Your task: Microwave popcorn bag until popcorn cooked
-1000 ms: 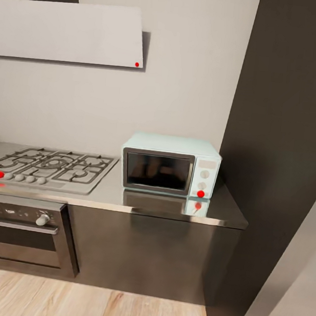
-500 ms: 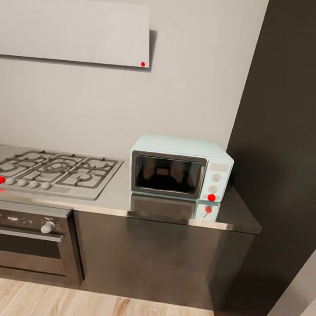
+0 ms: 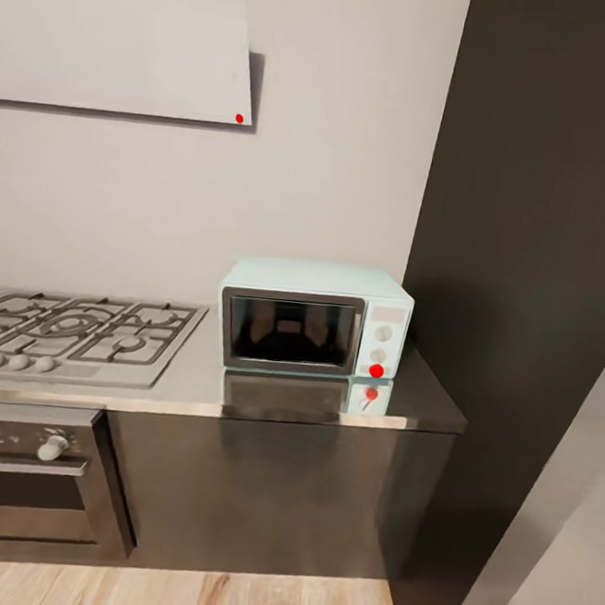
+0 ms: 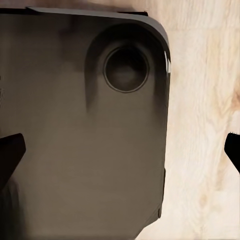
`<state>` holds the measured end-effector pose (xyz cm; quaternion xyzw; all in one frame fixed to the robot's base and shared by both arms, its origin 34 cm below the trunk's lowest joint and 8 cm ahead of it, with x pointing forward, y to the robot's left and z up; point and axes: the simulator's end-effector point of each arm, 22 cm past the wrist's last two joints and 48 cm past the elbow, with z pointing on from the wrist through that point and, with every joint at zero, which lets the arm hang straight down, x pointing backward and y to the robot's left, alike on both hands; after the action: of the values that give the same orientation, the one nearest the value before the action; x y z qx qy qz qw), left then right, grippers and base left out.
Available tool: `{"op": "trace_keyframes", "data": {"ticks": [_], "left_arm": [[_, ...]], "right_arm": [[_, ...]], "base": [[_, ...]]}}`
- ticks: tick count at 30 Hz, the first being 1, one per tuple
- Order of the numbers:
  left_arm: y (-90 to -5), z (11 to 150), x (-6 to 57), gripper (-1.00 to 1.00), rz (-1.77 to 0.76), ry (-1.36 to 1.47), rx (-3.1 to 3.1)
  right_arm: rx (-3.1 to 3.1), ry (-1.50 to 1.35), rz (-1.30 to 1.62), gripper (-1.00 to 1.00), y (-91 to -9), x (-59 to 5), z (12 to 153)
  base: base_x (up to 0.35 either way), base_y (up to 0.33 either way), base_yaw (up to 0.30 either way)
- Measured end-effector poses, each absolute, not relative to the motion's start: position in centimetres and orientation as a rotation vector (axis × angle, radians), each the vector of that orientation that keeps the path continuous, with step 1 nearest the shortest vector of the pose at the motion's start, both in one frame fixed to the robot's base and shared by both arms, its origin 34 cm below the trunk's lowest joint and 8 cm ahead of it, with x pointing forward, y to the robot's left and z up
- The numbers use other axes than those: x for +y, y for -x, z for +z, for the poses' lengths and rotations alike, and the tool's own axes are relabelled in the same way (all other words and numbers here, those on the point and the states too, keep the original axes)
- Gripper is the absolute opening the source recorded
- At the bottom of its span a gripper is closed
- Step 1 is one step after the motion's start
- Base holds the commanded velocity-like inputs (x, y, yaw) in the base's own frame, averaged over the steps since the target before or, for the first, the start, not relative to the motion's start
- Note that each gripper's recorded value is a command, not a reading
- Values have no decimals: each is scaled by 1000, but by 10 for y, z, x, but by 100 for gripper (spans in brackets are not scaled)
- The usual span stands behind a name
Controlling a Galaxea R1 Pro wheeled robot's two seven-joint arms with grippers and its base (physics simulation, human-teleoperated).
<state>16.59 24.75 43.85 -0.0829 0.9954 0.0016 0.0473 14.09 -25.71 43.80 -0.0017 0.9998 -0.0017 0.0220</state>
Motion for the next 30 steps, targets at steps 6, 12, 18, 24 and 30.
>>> {"op": "trace_keyframes", "data": {"ticks": [6, 12, 18, 24, 30], "left_arm": [[-166, 439, 246, 100, 1, 254, 3035], [-166, 439, 248, 100, 5, 254, 3035], [-166, 439, 247, 100, 4, 254, 3035], [-166, 439, 247, 100, 4, 254, 3035], [-166, 439, 247, 100, 3, 254, 3035]], "right_arm": [[3098, 4, -5, 100, -141, -257, 438], [3098, 7, -6, 100, -141, -258, 438], [3099, 10, -8, 100, -141, -259, 438], [3099, 18, -9, 100, -141, -260, 438], [3100, 22, -9, 100, -140, -259, 438]], "base": [[0, 0, -230], [0, 0, -148], [0, 0, -7], [0, 0, 0], [0, 0, 0]]}}
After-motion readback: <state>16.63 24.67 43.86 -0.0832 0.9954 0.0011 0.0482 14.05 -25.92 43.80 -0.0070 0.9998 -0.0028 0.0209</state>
